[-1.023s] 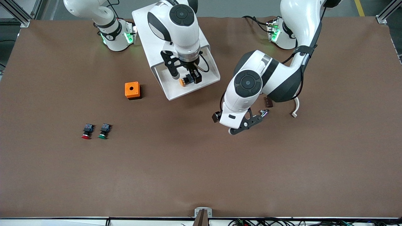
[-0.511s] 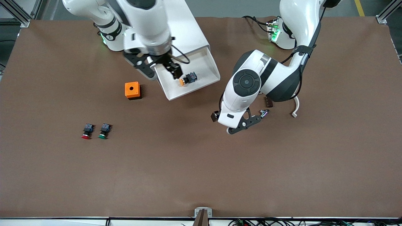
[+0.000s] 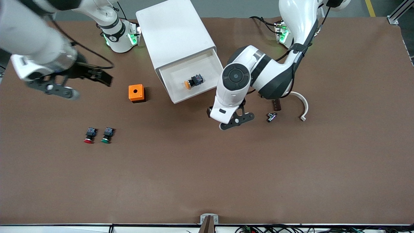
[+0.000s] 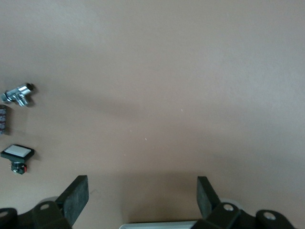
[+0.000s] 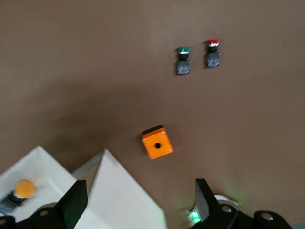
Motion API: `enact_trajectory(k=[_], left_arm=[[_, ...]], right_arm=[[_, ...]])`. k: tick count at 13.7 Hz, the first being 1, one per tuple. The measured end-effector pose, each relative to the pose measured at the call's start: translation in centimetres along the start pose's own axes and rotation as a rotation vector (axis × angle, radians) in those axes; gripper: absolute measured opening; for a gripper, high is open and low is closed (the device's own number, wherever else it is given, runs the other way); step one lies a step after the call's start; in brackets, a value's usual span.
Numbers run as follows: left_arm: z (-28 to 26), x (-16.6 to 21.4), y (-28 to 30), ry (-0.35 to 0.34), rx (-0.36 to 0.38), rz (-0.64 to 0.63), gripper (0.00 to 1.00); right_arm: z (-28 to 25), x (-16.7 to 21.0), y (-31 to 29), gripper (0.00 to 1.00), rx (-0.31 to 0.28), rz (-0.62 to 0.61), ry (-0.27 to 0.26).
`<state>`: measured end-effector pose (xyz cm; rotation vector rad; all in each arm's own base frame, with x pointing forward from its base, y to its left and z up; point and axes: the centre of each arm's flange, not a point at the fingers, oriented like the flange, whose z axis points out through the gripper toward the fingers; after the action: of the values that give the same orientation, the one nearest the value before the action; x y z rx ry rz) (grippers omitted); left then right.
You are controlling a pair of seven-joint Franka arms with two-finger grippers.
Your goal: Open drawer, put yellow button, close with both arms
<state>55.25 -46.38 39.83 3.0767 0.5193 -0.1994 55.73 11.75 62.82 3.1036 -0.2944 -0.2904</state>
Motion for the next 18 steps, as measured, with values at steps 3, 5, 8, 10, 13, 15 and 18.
enact_trajectory(k=[3,5,8,10,13,15,18], left_arm=[[1.2,-2.3,1.5,-0.027,0.005,0.030,1.00],[2.2,-3.5,2.2,-0.034,0.016,0.049,1.00],[2.8,-4.3,2.7,-0.038,0.023,0.062,1.00],[2.9,-4.8,3.0,-0.045,0.020,0.066,1.00],[3.0,-6.1,3.6,-0.087,-0.001,0.069,1.00],[3.1,-7.2,4.1,-0.101,-0.006,0.079,1.00],[3.2,-8.2,4.6,-0.101,-0.007,0.093,1.00]], right_arm=[[-0.5,2.9,10.9,1.00,0.036,-0.150,-0.007],[-0.3,3.9,16.6,1.00,0.057,-0.171,-0.004],[-0.1,4.3,19.3,1.00,0.066,-0.151,0.000],[0.0,4.3,18.2,1.00,0.064,-0.119,-0.001],[0.5,4.6,15.4,1.00,0.056,-0.043,-0.012],[1.8,5.2,13.0,1.00,0.035,-0.036,-0.033],[3.0,6.0,11.3,1.00,0.019,-0.054,-0.039]])
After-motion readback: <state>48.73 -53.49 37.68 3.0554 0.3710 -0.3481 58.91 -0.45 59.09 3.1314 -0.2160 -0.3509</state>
